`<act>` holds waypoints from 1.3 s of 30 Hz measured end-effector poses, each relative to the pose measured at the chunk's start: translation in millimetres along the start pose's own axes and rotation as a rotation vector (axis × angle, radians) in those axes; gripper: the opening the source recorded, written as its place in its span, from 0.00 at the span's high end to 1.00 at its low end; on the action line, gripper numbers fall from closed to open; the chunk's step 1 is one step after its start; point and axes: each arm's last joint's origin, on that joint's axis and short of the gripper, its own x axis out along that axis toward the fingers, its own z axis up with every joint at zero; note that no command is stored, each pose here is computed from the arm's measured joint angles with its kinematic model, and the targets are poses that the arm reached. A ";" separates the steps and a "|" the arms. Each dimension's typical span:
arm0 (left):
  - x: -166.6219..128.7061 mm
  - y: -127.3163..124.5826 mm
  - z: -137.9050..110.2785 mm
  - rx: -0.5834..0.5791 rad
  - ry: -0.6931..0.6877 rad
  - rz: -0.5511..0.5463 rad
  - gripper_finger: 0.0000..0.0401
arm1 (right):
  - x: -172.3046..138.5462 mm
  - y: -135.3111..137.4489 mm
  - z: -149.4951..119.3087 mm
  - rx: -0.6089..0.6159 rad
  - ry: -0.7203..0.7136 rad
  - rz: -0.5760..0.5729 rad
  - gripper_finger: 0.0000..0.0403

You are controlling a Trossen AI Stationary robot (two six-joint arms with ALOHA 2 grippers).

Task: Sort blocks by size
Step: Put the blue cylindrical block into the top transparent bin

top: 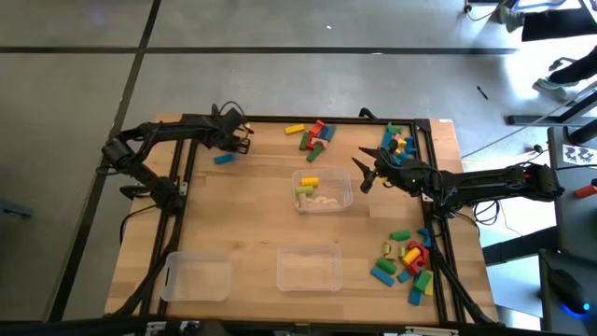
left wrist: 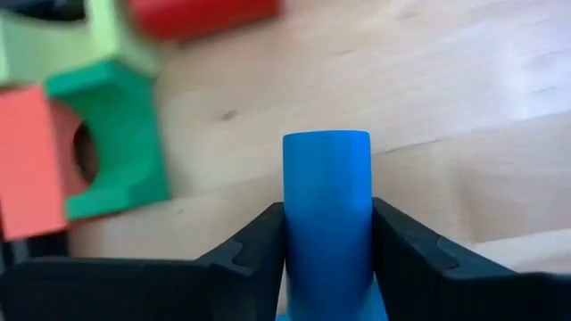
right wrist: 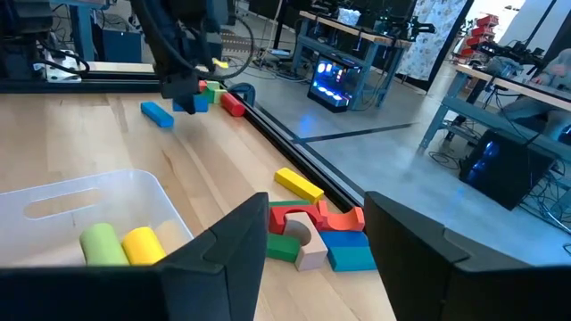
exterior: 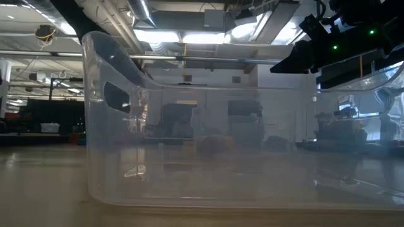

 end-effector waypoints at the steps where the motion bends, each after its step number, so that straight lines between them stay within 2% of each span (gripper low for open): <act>1: -2.8 -3.5 1.8 0.016 -0.011 -0.010 0.66 | 0.0 0.0 0.0 0.000 0.000 0.000 0.54; 8: -25.0 -33.8 9.2 0.091 -0.079 -0.124 0.65 | 0.0 0.0 0.0 0.000 0.000 0.000 0.54; 17: -65.7 -85.7 8.0 0.231 -0.169 -0.410 0.65 | 0.0 0.0 0.0 0.000 0.000 0.000 0.54; 26: -98.4 -127.0 -5.7 0.405 -0.319 -0.678 0.64 | 0.0 0.0 0.0 0.000 0.000 0.000 0.54; 31: -110.6 -144.4 -12.8 0.472 -0.424 -0.768 0.64 | 0.0 0.1 0.0 0.000 0.000 0.001 0.54; 39: -105.1 -181.1 -31.7 0.575 -0.530 -0.861 0.64 | 0.0 0.0 0.0 0.000 0.000 0.000 0.54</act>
